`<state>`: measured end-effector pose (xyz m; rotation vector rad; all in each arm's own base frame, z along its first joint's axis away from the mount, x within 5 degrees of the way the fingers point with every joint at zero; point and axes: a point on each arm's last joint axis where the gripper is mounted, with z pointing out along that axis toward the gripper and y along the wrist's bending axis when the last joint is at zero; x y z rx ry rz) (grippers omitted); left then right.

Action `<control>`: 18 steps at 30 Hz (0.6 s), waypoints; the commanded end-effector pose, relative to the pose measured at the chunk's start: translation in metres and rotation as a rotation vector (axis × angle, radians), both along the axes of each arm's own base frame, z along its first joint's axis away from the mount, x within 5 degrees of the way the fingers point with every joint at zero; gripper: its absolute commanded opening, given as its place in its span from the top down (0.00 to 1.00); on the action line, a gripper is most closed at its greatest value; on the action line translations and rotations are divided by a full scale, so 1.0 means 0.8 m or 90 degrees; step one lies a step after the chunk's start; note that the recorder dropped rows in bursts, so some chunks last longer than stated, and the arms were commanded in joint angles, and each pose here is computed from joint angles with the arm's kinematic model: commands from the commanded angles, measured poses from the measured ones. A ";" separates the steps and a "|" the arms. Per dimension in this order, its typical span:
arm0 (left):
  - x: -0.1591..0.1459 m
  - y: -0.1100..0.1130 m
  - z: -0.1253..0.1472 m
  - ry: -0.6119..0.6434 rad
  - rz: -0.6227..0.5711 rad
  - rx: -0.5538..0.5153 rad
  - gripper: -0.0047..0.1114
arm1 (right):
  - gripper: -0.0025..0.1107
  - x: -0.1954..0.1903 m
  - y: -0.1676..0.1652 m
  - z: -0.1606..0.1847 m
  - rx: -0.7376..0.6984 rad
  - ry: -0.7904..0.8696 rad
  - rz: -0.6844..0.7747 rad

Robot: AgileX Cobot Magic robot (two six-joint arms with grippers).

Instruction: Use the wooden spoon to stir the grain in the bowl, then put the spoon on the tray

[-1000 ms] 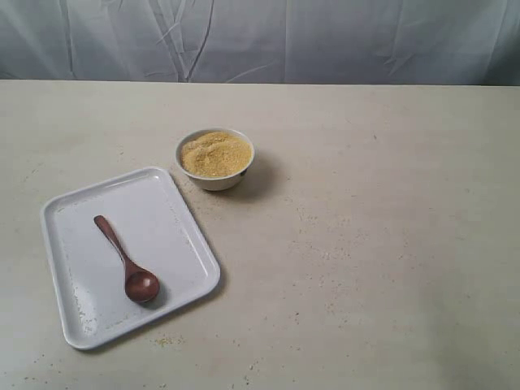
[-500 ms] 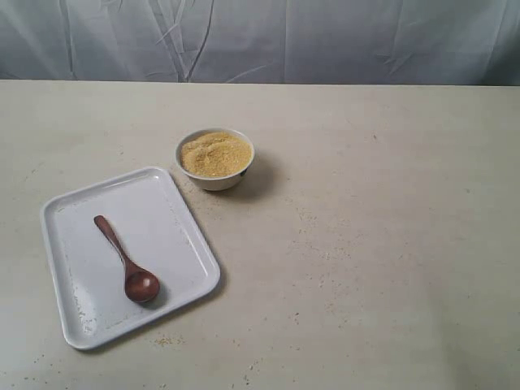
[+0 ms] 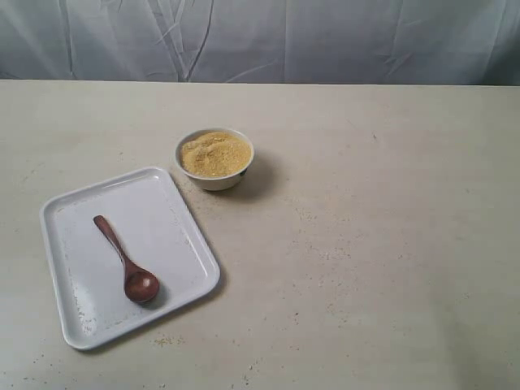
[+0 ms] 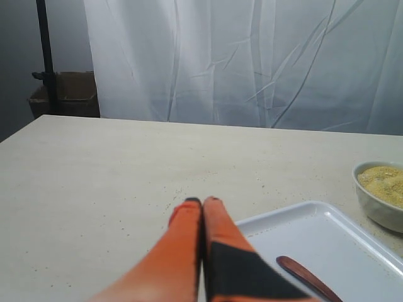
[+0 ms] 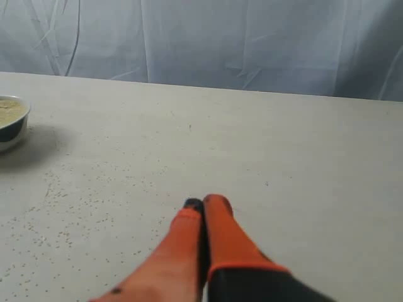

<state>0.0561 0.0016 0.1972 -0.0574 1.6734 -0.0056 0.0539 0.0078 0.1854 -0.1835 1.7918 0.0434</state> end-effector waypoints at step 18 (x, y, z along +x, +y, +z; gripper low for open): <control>0.000 0.000 -0.001 -0.007 0.003 0.000 0.96 | 0.98 0.000 -0.002 0.000 -0.002 -0.009 -0.017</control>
